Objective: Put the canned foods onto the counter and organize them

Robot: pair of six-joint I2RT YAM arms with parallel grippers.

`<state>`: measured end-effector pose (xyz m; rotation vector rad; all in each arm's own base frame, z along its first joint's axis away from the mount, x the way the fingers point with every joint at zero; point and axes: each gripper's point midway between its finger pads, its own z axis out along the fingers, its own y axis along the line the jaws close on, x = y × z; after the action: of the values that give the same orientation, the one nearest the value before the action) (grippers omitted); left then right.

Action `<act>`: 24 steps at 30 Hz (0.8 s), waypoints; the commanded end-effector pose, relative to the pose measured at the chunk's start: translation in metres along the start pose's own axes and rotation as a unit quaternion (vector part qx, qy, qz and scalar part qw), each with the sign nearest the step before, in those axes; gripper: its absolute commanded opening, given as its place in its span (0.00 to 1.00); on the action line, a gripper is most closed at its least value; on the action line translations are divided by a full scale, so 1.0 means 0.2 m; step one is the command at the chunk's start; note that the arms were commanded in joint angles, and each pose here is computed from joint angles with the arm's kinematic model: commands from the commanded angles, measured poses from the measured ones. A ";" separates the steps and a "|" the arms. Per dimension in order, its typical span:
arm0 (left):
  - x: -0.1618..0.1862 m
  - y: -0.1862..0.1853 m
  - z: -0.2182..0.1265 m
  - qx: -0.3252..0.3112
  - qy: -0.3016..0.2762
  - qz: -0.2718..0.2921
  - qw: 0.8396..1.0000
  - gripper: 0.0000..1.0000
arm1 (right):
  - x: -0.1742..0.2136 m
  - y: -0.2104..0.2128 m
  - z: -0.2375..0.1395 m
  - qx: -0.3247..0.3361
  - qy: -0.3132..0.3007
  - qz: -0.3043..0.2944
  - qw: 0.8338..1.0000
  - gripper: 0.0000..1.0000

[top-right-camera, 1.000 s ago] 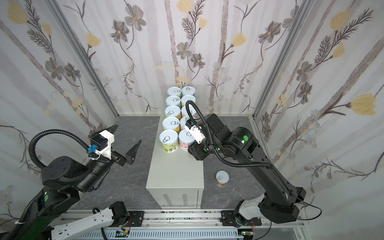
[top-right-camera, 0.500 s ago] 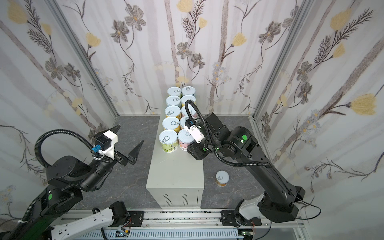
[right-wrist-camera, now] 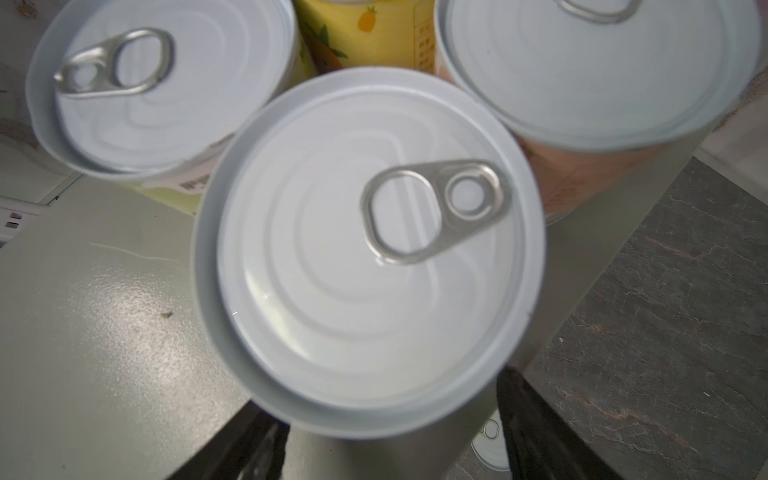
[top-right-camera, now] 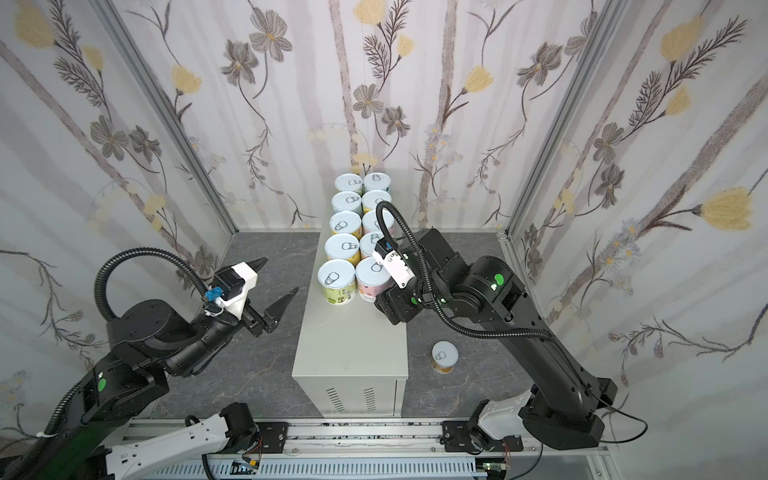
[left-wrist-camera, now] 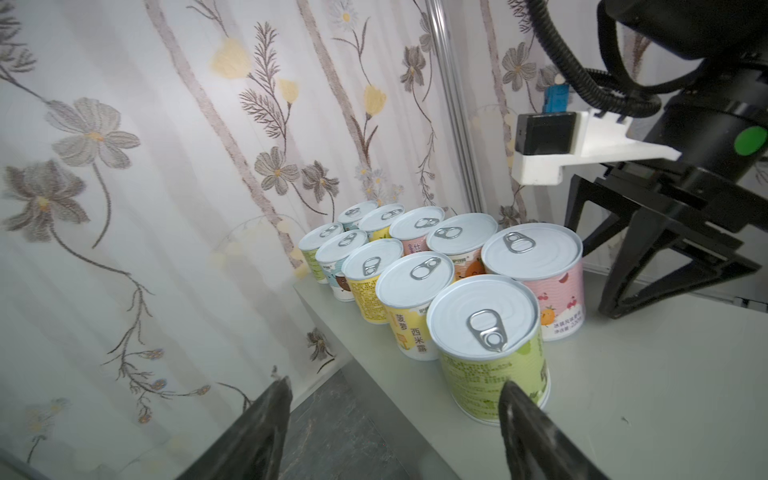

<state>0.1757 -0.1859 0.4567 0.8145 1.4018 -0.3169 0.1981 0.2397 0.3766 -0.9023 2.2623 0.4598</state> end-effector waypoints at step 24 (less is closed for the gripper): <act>0.19 -0.30 0.21 0.127 0.059 -0.021 0.990 0.59 | 0.01 -0.02 -0.05 0.010 -0.020 -0.012 1.000 0.78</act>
<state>0.1735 -0.2436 0.3924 1.0508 1.5360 -0.4746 0.1934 0.2316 0.3781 -0.9104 2.2347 0.4518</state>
